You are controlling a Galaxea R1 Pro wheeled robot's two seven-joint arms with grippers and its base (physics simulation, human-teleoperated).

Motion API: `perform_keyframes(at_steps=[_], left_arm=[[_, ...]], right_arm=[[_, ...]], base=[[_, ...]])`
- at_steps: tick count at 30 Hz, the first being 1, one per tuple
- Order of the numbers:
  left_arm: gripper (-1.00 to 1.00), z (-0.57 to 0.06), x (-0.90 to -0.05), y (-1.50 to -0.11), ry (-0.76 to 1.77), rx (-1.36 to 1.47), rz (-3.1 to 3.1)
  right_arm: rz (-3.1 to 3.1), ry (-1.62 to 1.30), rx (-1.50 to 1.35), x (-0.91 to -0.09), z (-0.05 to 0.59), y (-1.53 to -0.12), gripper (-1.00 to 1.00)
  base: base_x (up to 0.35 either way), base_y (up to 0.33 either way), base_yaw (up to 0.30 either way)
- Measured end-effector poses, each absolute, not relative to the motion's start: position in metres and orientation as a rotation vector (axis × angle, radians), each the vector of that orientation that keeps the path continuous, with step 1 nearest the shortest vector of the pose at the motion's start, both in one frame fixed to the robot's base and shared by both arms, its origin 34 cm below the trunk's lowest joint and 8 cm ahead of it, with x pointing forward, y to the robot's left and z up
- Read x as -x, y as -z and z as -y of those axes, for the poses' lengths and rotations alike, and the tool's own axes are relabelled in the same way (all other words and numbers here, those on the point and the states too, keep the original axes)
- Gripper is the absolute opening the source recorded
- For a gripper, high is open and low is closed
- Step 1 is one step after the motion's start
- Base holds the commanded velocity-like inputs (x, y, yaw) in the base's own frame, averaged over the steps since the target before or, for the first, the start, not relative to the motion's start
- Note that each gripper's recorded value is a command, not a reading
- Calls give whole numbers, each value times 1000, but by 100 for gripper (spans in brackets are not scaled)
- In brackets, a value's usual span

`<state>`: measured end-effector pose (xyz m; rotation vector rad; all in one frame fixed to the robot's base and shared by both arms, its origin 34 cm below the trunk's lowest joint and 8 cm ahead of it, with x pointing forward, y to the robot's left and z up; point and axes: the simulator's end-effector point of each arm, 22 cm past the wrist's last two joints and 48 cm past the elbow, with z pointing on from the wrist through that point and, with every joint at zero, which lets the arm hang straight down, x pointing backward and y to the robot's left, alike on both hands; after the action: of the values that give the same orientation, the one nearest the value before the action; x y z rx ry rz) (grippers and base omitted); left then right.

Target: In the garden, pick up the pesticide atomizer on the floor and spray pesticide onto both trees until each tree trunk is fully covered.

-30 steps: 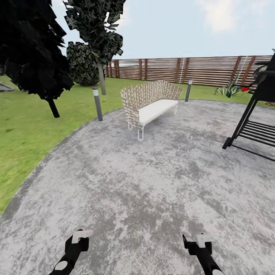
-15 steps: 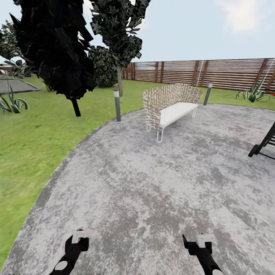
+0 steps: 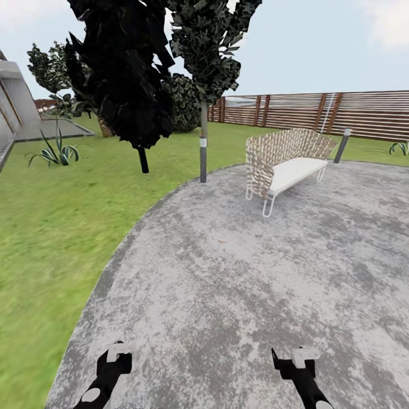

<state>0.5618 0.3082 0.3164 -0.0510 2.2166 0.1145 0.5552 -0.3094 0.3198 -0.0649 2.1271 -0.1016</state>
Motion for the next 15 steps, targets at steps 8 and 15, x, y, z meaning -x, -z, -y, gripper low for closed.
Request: perform_keyframes(at_steps=[8, 15], left_arm=[[-100, -308, -563, -320, -114, 51, -2210], [-100, -308, -565, -322, -114, 51, -2204]], right_arm=[[-2120, 98, 65, -557, 307, -323, 100], [-2115, 91, 64, -558, 303, -325, 100]], base=[[0, 190, 243], [0, 6, 251]])
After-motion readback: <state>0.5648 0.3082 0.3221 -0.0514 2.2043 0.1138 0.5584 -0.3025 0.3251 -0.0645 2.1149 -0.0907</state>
